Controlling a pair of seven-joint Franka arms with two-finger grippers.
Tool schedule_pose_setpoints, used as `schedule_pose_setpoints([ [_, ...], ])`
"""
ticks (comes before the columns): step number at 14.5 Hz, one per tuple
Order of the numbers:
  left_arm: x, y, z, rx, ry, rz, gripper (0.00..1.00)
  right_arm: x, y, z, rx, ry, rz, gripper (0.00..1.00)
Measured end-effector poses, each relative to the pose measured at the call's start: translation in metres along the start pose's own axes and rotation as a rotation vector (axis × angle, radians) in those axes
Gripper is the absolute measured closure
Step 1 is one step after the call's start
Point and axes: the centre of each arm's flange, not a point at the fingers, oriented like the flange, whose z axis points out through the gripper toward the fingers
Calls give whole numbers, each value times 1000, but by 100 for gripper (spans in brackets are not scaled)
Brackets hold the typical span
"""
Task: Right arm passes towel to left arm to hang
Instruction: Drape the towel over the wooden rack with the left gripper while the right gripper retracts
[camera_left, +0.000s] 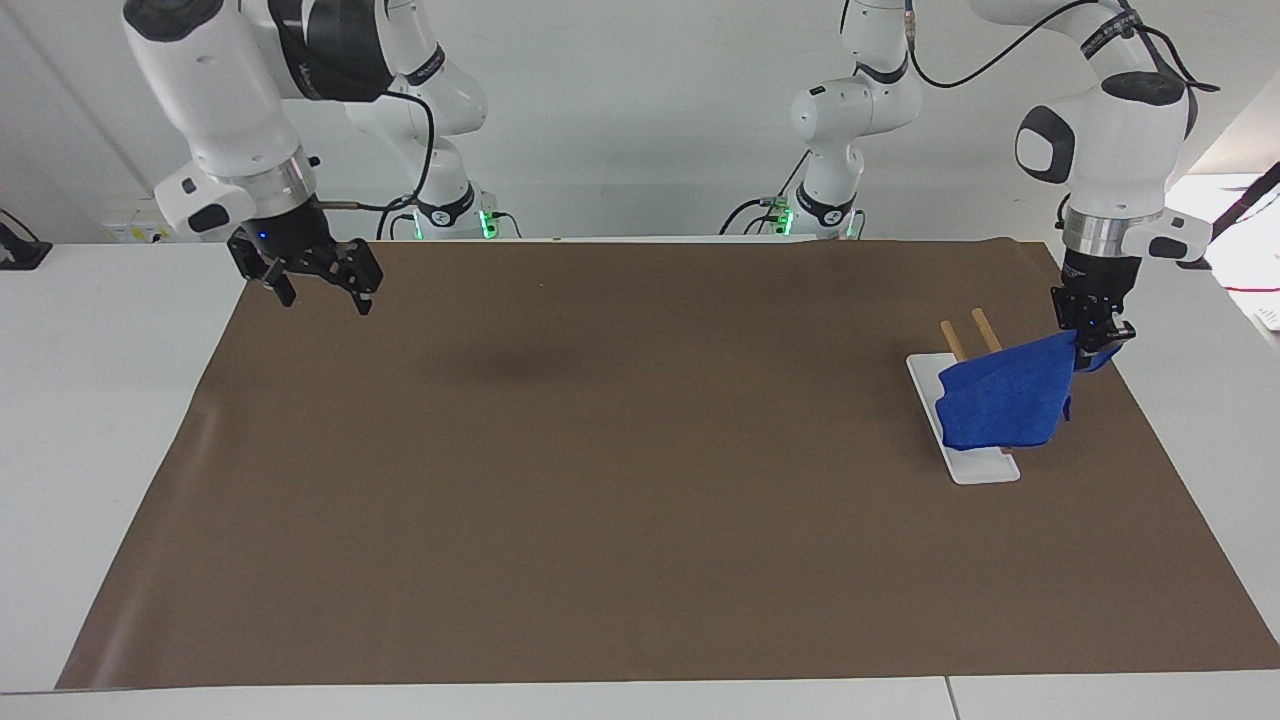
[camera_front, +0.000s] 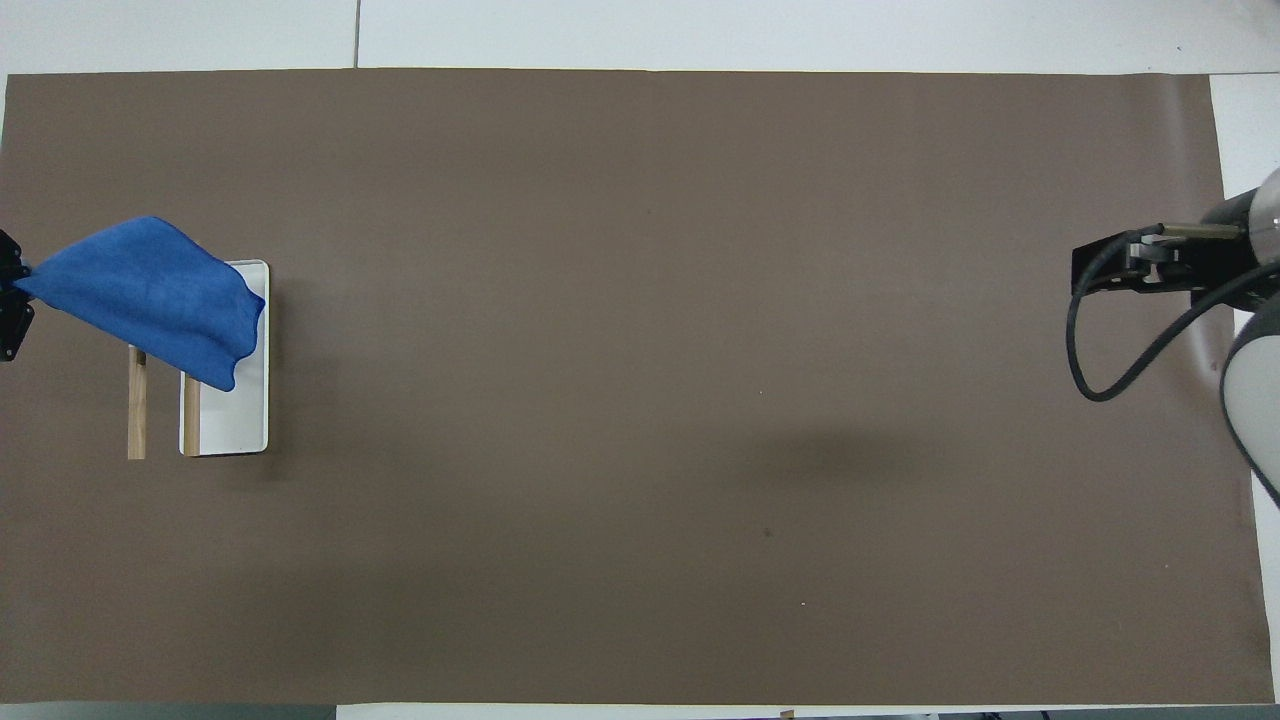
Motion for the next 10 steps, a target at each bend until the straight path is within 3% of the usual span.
schedule_pose_setpoints([
  [3, 20, -24, 11, -3, 16, -26, 98, 1, 16, -9, -24, -36, -22, 0],
  [6, 25, -35, 17, 5, 19, -29, 98, 7, 18, 7, 2, -79, -16, 0],
  [9, 26, -41, 31, 13, 16, -34, 98, 7, 12, 7, 2, -82, -28, 0],
  [10, 28, -41, 35, 15, 16, -38, 93, 6, 10, 3, 1, -88, -32, 0],
])
